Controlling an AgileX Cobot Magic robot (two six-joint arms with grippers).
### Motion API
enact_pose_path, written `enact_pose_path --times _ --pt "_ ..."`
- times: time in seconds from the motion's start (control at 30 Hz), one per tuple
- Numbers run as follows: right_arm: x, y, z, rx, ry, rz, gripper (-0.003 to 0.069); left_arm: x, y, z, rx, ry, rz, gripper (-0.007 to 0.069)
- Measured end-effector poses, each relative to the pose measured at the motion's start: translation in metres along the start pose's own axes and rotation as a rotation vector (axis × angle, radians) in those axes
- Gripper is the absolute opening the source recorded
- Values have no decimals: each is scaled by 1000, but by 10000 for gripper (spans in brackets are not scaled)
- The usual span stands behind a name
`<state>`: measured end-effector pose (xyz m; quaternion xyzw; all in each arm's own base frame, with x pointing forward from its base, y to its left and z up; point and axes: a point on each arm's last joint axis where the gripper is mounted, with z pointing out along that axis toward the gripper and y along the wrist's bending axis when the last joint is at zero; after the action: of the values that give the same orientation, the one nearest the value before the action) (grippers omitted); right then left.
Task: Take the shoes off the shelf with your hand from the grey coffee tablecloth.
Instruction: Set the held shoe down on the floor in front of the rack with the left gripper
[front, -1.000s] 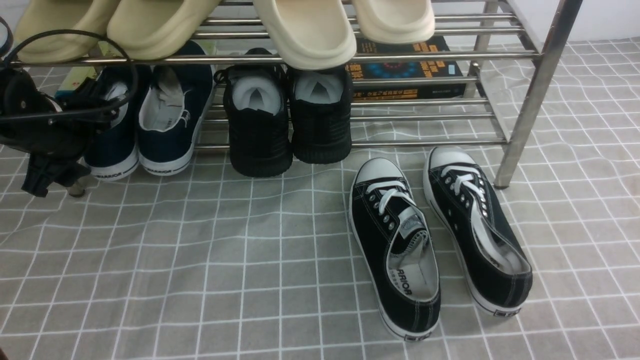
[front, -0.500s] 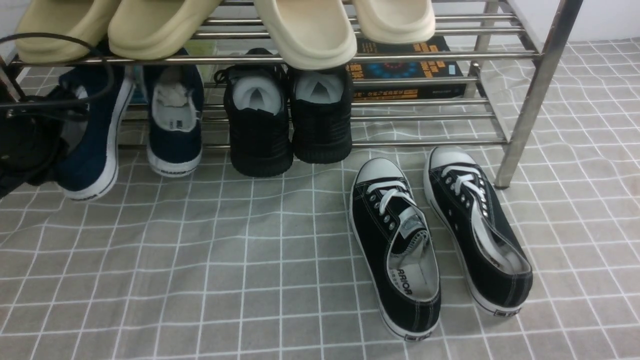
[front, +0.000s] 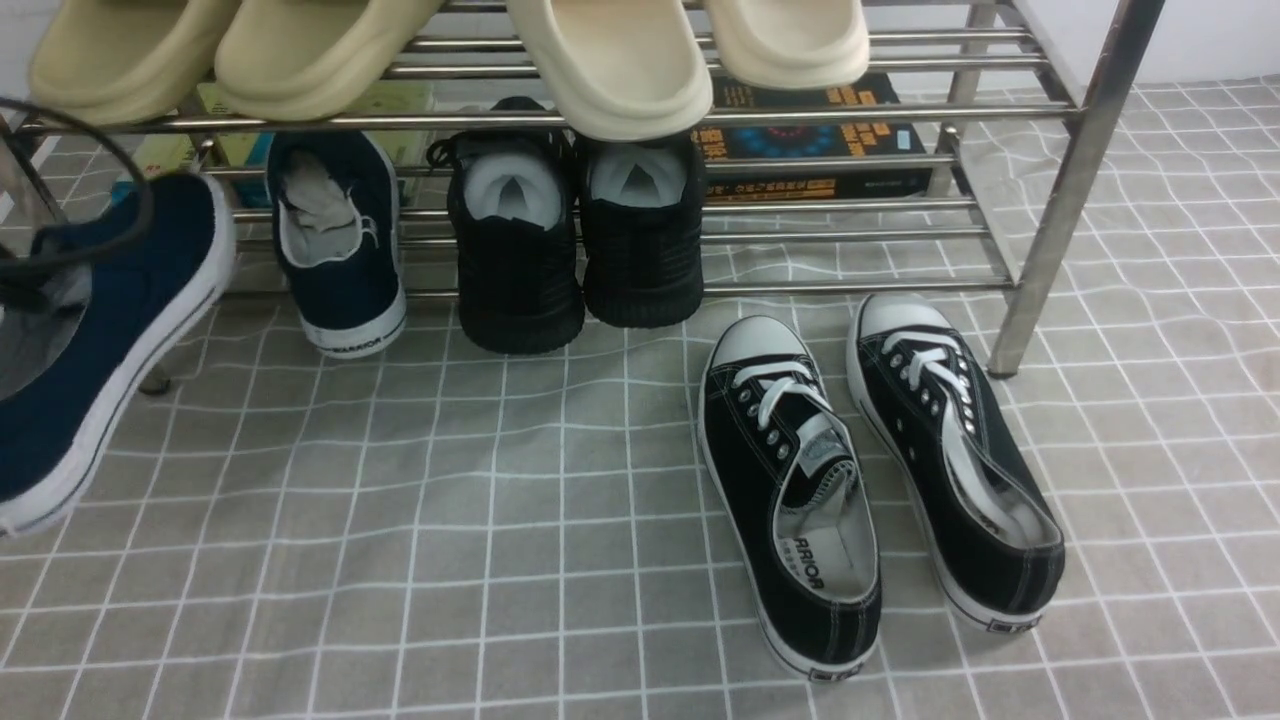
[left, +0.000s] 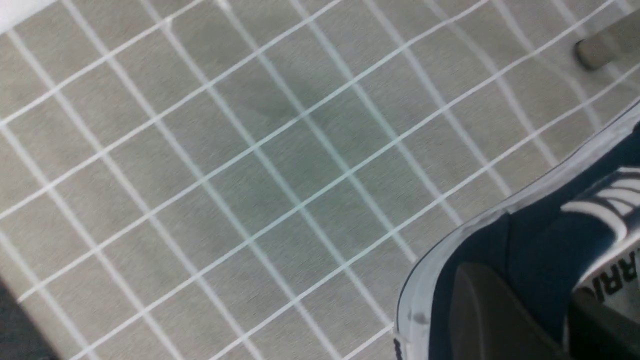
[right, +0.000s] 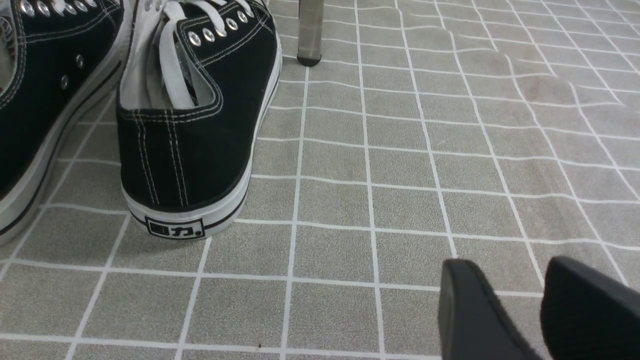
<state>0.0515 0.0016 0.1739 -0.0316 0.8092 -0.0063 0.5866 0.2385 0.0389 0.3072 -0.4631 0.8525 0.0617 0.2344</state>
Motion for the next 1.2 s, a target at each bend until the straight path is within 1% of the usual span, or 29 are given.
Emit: enact_pose_path --times 0.13,0.27,0.47,0.67,0.8,0.93,1.07,1.1,1.13,1.2 --pt "0 0 0 0 0 0 237 19 18 10 -43 33 -15 60" --pt "0 0 0 0 0 0 237 33 28 23 -26 43 -22 60" --pt "0 0 0 0 0 0 237 43 29 37 27 38 -30 60" --pt "0 0 0 0 0 0 237 44 24 45 42 40 -88 63" --pt "0 0 0 0 0 0 238 44 21 51 42 46 -100 86" --pt "0 0 0 0 0 0 238 46 18 61 9 73 -95 163" --pt "0 0 0 0 0 0 238 48 17 68 -23 101 -96 290" --pt "0 0 0 0 0 0 238 48 17 68 -23 101 -96 290" --pt "0 0 0 0 0 0 238 48 17 67 -26 100 -95 336" --pt "0 0 0 0 0 0 238 46 16 64 -22 94 -95 390"
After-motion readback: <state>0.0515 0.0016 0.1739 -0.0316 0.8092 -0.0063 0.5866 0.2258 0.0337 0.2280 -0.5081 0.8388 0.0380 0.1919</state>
